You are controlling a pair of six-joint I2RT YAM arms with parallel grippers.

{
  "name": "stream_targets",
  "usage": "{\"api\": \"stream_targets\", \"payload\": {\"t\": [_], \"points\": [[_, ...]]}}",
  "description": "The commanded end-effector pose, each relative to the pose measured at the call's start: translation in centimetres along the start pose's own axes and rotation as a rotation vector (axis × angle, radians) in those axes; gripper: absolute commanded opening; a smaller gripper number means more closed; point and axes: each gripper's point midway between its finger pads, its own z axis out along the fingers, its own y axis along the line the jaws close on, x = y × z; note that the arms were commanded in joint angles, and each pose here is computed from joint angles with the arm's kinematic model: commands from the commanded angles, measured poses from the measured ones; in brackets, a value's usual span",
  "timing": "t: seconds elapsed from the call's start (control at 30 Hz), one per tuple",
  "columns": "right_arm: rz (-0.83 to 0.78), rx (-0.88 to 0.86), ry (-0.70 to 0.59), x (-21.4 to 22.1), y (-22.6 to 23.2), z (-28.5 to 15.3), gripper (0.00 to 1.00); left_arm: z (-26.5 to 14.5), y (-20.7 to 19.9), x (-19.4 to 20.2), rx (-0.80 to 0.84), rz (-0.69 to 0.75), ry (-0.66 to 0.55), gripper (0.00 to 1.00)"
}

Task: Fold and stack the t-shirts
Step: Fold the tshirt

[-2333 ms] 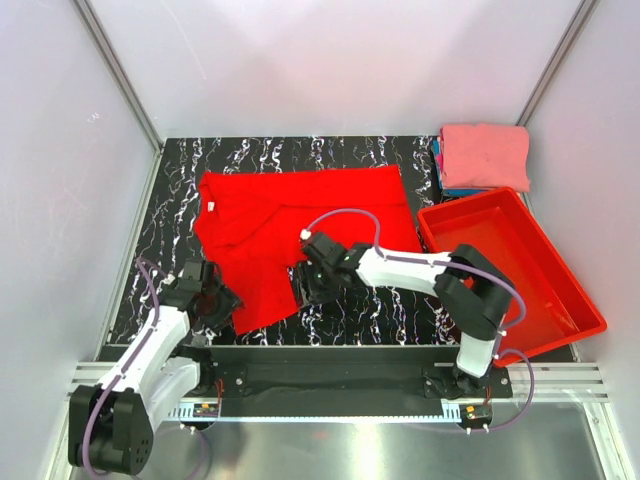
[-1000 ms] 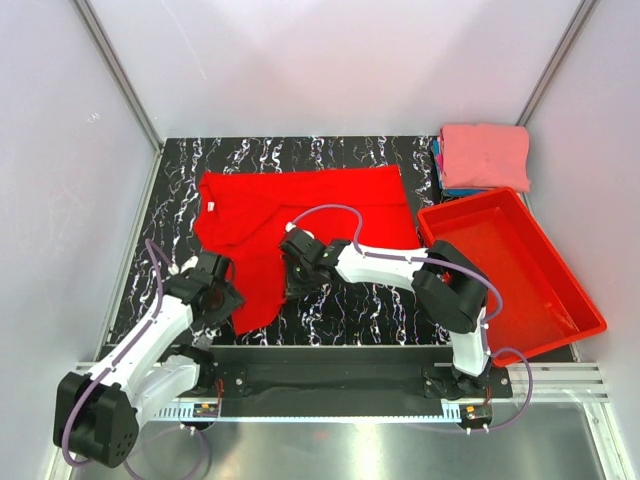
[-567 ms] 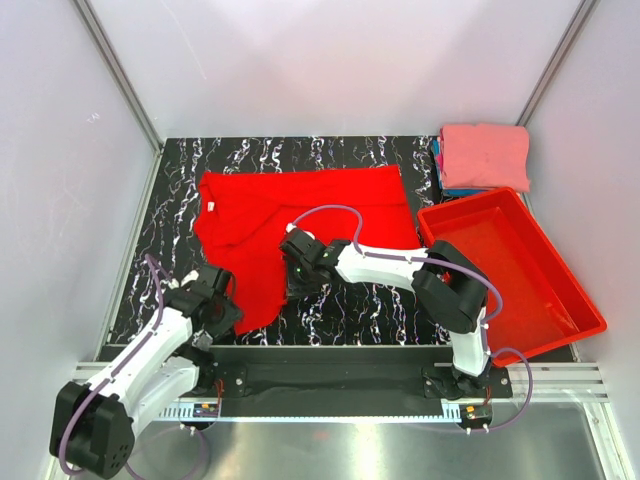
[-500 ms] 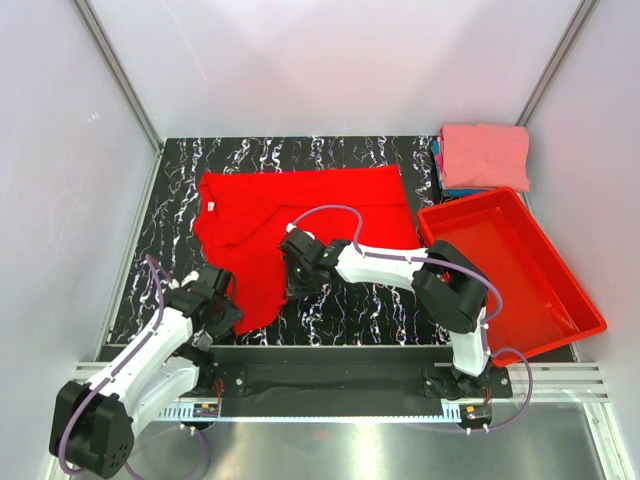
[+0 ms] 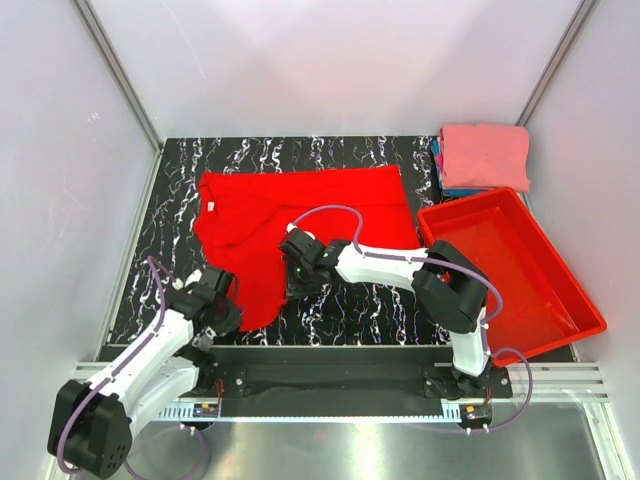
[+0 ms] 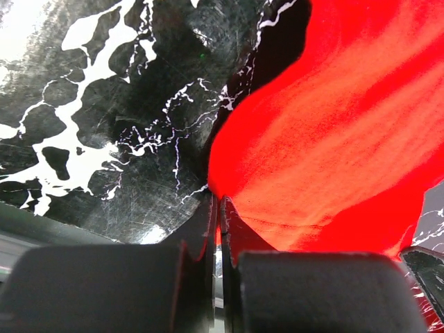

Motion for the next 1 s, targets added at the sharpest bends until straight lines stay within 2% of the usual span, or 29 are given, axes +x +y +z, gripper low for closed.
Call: {"api": "stream_targets", "payload": {"t": [0.0, 0.1, 0.2, 0.23, 0.33, 0.5, 0.63, 0.83, 0.97], "points": [[-0.002, -0.044, -0.046, -0.9, 1.9, -1.9, 0.00, 0.0, -0.9, -0.2, 0.031, 0.003, -0.007, 0.00], [-0.007, 0.014, -0.047, -1.1, 1.2, -2.7, 0.03, -1.7, -2.4, -2.0, 0.044, 0.034, -0.064, 0.00], [0.029, 0.164, -0.095, -2.6, -1.5, -4.9, 0.25, -3.9, -4.6, -4.4, 0.065, 0.064, -0.133, 0.00], [0.069, 0.219, -0.156, -3.9, -2.5, -6.1, 0.37, -4.8, -5.5, -5.2, 0.078, 0.069, -0.151, 0.00], [0.207, 0.399, -0.240, -5.9, -7.6, -9.3, 0.48, -5.4, -6.7, -6.0, 0.082, 0.083, -0.166, 0.00], [0.508, 0.619, -0.372, -8.6, -18.4, -14.0, 0.50, -6.3, -7.5, -7.8, 0.088, 0.085, -0.219, 0.00], [0.622, 0.752, -0.513, -9.8, -24.7, -17.3, 0.50, -6.6, -7.6, -9.6, 0.112, 0.063, -0.229, 0.00], [0.741, 0.842, -0.480, -10.6, -30.5, -17.0, 0.49, -6.9, -8.5, -10.4, 0.162, 0.068, -0.212, 0.00], [0.761, 0.854, -0.478, -10.9, -32.2, -16.5, 0.46, -7.3, -9.0, -11.0, 0.188, 0.058, -0.222, 0.00]]}}
